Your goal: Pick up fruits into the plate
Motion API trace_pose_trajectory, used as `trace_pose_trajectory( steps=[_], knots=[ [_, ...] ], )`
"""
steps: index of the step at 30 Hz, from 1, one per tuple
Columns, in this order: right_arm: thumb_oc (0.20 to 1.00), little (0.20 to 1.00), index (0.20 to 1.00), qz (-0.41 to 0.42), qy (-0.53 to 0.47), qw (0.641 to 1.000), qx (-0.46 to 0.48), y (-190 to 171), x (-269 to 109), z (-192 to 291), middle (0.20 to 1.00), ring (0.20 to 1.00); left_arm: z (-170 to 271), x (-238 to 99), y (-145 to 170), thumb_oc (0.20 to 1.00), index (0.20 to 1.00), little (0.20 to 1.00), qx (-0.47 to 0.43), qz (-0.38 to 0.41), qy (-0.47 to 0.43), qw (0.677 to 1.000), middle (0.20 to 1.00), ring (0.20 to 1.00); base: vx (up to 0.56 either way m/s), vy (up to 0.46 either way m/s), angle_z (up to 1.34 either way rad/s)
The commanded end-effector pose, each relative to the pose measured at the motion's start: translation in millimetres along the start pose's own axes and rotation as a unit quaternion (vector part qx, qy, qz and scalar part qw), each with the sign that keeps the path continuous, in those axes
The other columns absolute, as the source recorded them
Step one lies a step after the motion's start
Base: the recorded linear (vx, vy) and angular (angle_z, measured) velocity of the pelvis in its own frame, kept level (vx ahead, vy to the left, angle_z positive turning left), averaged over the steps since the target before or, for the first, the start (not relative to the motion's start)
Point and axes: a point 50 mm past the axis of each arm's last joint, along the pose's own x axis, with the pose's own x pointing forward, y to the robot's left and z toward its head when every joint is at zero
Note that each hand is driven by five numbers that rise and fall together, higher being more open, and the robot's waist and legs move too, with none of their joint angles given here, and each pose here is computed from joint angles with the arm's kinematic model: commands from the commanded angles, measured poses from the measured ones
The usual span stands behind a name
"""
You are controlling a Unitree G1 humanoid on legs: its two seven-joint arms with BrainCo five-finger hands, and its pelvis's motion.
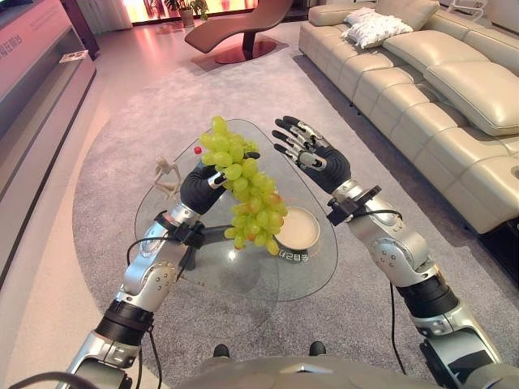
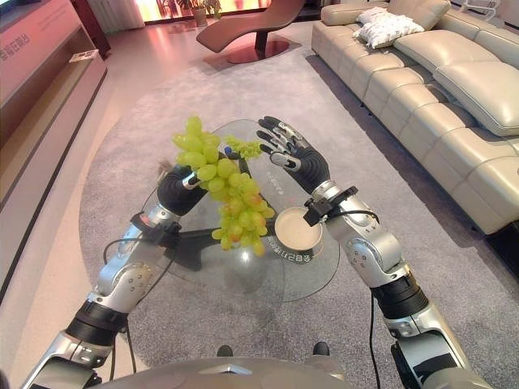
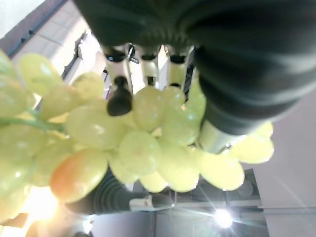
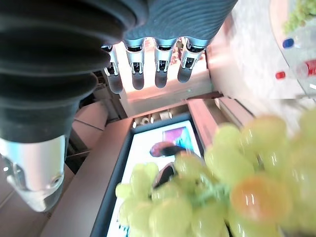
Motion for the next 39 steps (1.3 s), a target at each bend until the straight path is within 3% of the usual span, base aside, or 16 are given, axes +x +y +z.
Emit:
trace_pose_trajectory(
  steps=[1,15,29,39],
  knots=[
    [1.000,1.000,1.000,0.102,-0.010,0.992,0.073,28.3,9.2,3.6,1.000,1.000,28.3,26.0,-14.8,0.200,0.200,0.200,0.042,-0.061,-0.068,0.995,0.200,0.200,0.00,0.000,0.00],
    [1.000,1.000,1.000,0.187,0.132,0.959,0.169,56.8,-10.8,-40.3,1.000,1.000,45.1,34.4,-21.6,0.200,0.200,0.200,0.078,-0.068,-0.100,0.990,0.200,0.200,0.00,-0.001,0.00],
    [1.000,1.000,1.000,0.182,0.190,0.949,0.174,54.5,-20.9,-63.4,1.000,1.000,48.4,39.4,-24.3,0.200,0.200,0.200,0.108,-0.061,-0.091,0.988,0.200,0.200,0.00,0.000,0.00],
    [1.000,1.000,1.000,0.226,0.284,0.923,0.124,58.7,-33.1,-84.4,1.000,1.000,42.5,42.5,-20.6,0.200,0.200,0.200,0.142,-0.037,-0.061,0.987,0.200,0.200,0.00,0.000,0.00]
  ],
)
